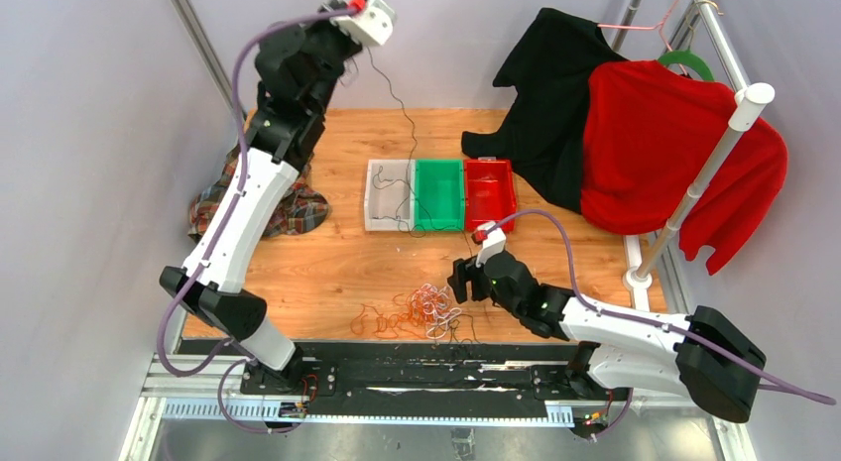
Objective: Untangle the cables
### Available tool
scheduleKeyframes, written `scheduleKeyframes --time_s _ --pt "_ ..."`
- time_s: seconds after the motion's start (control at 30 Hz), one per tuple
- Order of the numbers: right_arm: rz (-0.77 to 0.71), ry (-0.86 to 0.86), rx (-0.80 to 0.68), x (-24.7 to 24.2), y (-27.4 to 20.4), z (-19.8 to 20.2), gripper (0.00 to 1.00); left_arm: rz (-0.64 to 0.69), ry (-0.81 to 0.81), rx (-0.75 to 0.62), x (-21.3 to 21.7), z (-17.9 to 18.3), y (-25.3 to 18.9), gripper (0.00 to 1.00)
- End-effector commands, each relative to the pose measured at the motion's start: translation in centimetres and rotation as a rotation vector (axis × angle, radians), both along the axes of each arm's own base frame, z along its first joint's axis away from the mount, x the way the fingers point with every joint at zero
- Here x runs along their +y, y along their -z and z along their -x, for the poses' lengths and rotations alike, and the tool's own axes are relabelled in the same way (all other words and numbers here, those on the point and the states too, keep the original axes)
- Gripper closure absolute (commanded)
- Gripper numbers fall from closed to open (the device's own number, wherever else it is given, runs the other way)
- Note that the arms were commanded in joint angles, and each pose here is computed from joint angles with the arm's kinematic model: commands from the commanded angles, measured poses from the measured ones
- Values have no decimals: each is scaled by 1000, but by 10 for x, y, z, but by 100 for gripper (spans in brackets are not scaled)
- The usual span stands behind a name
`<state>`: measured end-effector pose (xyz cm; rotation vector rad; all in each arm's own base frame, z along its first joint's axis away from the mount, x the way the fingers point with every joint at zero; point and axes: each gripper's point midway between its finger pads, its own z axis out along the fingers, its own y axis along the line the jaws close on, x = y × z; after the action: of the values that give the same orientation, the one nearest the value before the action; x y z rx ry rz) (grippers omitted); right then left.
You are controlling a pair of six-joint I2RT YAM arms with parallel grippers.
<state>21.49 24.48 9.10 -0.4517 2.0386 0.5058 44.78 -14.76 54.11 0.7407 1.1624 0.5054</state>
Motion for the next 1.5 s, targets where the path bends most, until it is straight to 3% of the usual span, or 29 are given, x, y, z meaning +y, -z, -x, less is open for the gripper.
scheduleKeyframes --time_s 0.0,0.4,0.63,0.83,1.13,1.47 --pt "-2 40 49 -9 15 1 27 202 -54 -244 37 21 -98 100" --pt "45 119 104 -34 44 11 25 309 -93 -483 71 42 -185 99" --pt "-6 151 83 -53 47 21 24 346 -111 -527 90 44 -194 100" --pt "-51 188 0 -57 20 10 25 321 28 -344 62 34 -143 100" --pt "-40 197 -42 -58 -2 3 25 258 70 -68 40 9 -27 100" --pt "-29 251 -69 -73 -6 2 25 170 136 64 1 7 42 100"
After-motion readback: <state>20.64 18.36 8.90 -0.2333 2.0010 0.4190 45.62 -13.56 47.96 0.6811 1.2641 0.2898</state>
